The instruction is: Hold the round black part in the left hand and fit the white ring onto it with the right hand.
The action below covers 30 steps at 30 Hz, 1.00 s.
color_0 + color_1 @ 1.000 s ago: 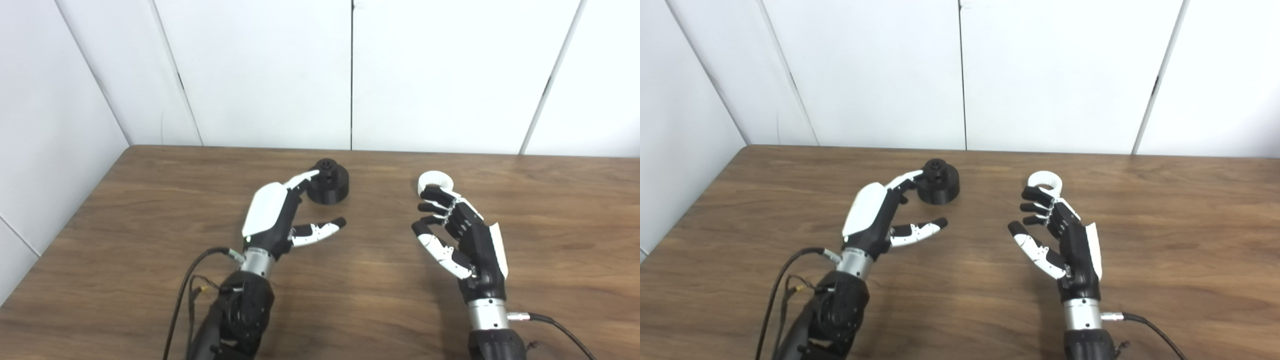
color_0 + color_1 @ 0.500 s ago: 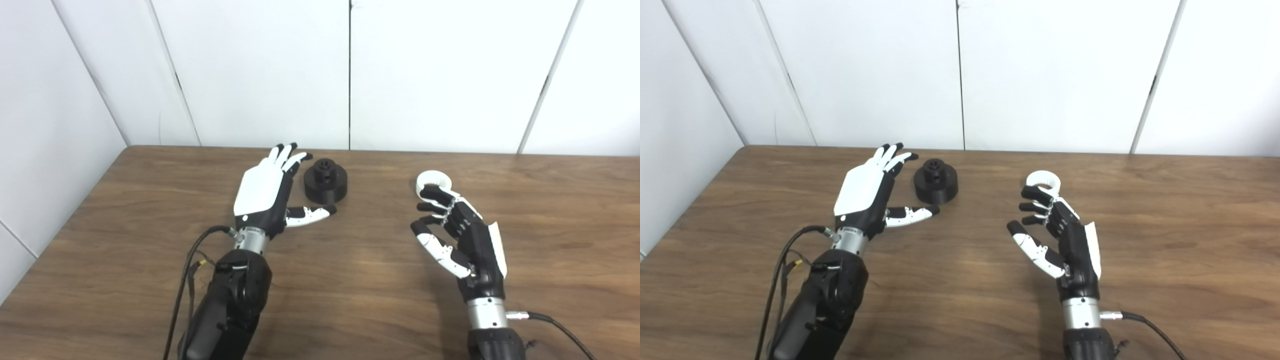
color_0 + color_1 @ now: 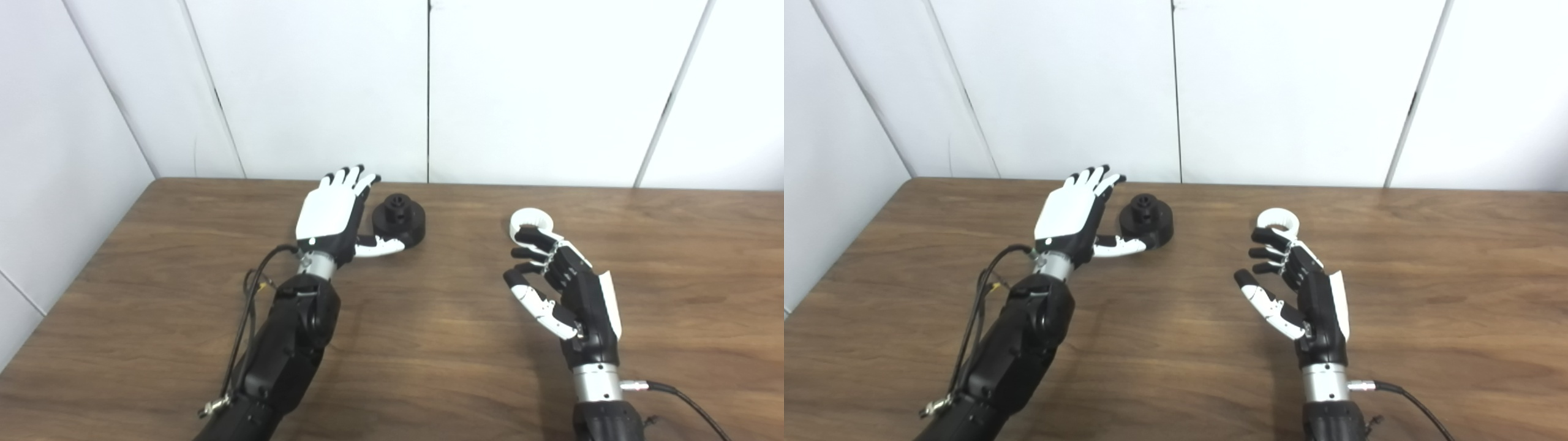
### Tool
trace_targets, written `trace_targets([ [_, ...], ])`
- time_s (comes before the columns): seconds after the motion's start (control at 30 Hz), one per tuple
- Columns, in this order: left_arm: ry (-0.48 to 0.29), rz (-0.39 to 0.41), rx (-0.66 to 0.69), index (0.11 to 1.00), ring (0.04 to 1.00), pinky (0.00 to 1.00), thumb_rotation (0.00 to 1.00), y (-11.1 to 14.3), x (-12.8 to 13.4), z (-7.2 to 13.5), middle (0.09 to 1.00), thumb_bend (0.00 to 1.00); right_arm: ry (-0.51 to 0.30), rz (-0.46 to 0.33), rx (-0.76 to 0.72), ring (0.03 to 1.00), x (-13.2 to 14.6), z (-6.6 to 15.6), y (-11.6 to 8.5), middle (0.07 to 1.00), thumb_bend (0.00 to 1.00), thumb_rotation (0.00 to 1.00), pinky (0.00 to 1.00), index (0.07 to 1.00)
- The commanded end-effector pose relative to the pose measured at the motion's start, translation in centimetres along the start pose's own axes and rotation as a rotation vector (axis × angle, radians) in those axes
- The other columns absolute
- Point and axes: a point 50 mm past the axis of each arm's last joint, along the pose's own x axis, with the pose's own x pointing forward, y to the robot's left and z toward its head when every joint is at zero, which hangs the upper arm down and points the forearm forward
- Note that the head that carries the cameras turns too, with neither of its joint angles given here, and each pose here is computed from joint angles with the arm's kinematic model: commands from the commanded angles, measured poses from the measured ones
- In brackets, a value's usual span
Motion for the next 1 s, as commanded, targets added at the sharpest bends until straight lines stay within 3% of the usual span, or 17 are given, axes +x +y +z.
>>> trace_targets([
  [0.0,-0.045,0.101,0.033,0.924,1.000,1.00,0.56,2.9,2.5,0.5,0.989,0.93,0.046,-0.013,-0.023,0.669,-1.2,-1.3,-1.0,0.731,0.64,0.32,0.57,0.708],
  [0.53,0.016,-0.019,0.115,0.967,1.000,1.00,0.63,2.0,5.5,-0.4,1.000,1.00,0.040,-0.023,-0.023,0.675,-1.4,-1.0,-1.0,0.737,0.64,0.33,0.58,0.707],
  [0.97,0.018,-0.076,0.127,0.920,1.000,1.00,0.67,1.3,7.2,-1.3,1.000,1.00,0.041,-0.029,-0.046,0.670,-1.5,-0.7,-1.3,0.731,0.63,0.35,0.57,0.712],
])
